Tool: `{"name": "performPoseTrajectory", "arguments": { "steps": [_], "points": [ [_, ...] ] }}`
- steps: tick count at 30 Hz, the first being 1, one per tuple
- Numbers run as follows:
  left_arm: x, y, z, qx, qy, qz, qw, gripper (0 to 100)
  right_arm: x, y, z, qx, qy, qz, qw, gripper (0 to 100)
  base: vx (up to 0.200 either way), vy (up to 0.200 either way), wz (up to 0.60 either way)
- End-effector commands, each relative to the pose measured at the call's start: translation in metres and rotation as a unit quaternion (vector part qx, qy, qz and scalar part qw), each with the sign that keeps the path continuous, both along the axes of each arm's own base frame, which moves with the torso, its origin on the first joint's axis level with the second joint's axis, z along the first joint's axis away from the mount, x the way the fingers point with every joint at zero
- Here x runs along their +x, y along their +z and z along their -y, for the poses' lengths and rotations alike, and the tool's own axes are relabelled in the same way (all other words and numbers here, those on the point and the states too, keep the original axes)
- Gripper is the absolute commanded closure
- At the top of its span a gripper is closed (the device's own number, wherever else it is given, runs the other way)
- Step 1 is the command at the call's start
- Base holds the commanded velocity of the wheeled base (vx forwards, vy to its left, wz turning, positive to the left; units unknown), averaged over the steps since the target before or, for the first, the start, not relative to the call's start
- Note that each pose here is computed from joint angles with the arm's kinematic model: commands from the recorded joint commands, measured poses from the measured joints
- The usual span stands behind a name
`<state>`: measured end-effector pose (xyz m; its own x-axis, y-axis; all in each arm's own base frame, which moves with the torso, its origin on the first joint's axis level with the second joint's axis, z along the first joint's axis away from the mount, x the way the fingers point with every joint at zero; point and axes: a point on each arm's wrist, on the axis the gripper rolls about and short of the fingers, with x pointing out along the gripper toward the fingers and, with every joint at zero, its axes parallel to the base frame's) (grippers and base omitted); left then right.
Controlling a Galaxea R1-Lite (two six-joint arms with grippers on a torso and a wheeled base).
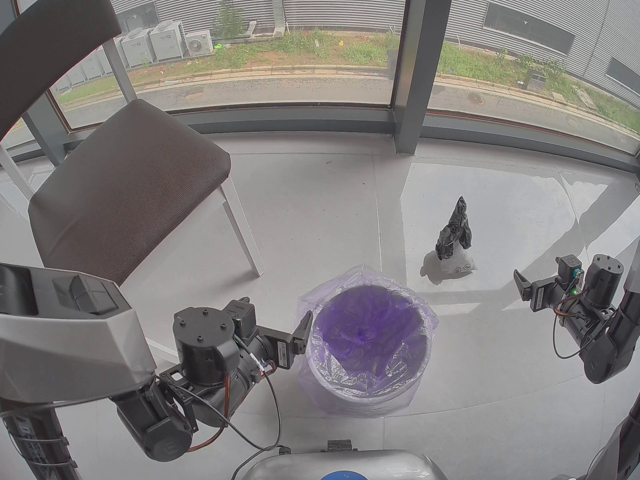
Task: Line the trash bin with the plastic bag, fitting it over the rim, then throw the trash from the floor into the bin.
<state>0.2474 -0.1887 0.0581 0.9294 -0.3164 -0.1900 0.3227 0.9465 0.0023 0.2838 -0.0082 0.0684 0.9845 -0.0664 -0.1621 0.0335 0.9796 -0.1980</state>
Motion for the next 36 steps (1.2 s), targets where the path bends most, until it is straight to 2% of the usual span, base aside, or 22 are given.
{"name": "performPoseTrajectory", "arguments": {
  "steps": [1, 3, 5, 8, 12, 14, 17, 19, 23, 31, 36],
  "points": [
    [-0.016, 0.009, -0.003, 0.002, -0.023, 0.007, 0.9997, 0, -0.008, 0.012, -0.003, 0.0, 0.005, 0.022, 0.9997, 0, 0.0, 0.0, 0.0],
    [-0.02, 0.001, -0.01, 0.016, -0.021, -0.011, 0.9996, 0, -0.015, 0.014, -0.004, -0.002, 0.007, 0.021, 0.9998, 0, 0.0, 0.0, 0.0],
    [-0.027, -0.014, -0.026, 0.045, -0.023, -0.052, 0.9974, 0, -0.022, 0.015, -0.006, -0.005, 0.011, 0.017, 0.9998, 0, 0.0, 0.0, 0.0],
    [-0.027, -0.04, -0.038, 0.059, -0.062, -0.107, 0.9905, 0, -0.03, 0.014, -0.016, -0.005, 0.03, 0.007, 0.9995, 0, 0.0, 0.0, 0.0],
    [-0.018, -0.061, -0.041, 0.076, -0.067, -0.11, 0.9888, 0, -0.044, 0.013, -0.026, -0.005, 0.051, -0.004, 0.9987, 0, 0.0, 0.0, 0.0],
    [-0.015, -0.074, -0.047, 0.121, -0.08, -0.117, 0.9825, 0, -0.055, 0.01, -0.026, -0.001, 0.05, -0.022, 0.9985, 0, 0.0, 0.0, 0.0],
    [-0.015, -0.085, -0.051, 0.148, -0.12, -0.127, 0.9734, 0, -0.064, 0.007, -0.025, 0.004, 0.047, -0.036, 0.9983, 0, 0.0, 0.0, 0.0],
    [-0.013, -0.086, -0.051, 0.154, -0.135, -0.123, 0.9709, 0, -0.067, 0.007, -0.025, 0.009, 0.047, -0.039, 0.9981, 0, 0.0, 0.0, 0.0],
    [0.013, -0.101, -0.048, 0.17, -0.184, -0.089, 0.9639, 0, -0.074, 0.017, -0.031, 0.014, 0.06, -0.016, 0.9979, 0, 0.0, 0.0, 0.0],
    [0.025, -0.129, -0.039, 0.196, -0.249, -0.075, 0.9456, 0, -0.088, 0.024, -0.046, 0.014, 0.101, -0.006, 0.9947, 0, 0.0, 0.0, 0.0],
    [0.038, -0.136, -0.028, 0.2, -0.258, -0.063, 0.943, 0, -0.09, 0.022, -0.048, 0.014, 0.108, -0.011, 0.994, 0, 0.0, 0.0, 0.0]
  ]
}}
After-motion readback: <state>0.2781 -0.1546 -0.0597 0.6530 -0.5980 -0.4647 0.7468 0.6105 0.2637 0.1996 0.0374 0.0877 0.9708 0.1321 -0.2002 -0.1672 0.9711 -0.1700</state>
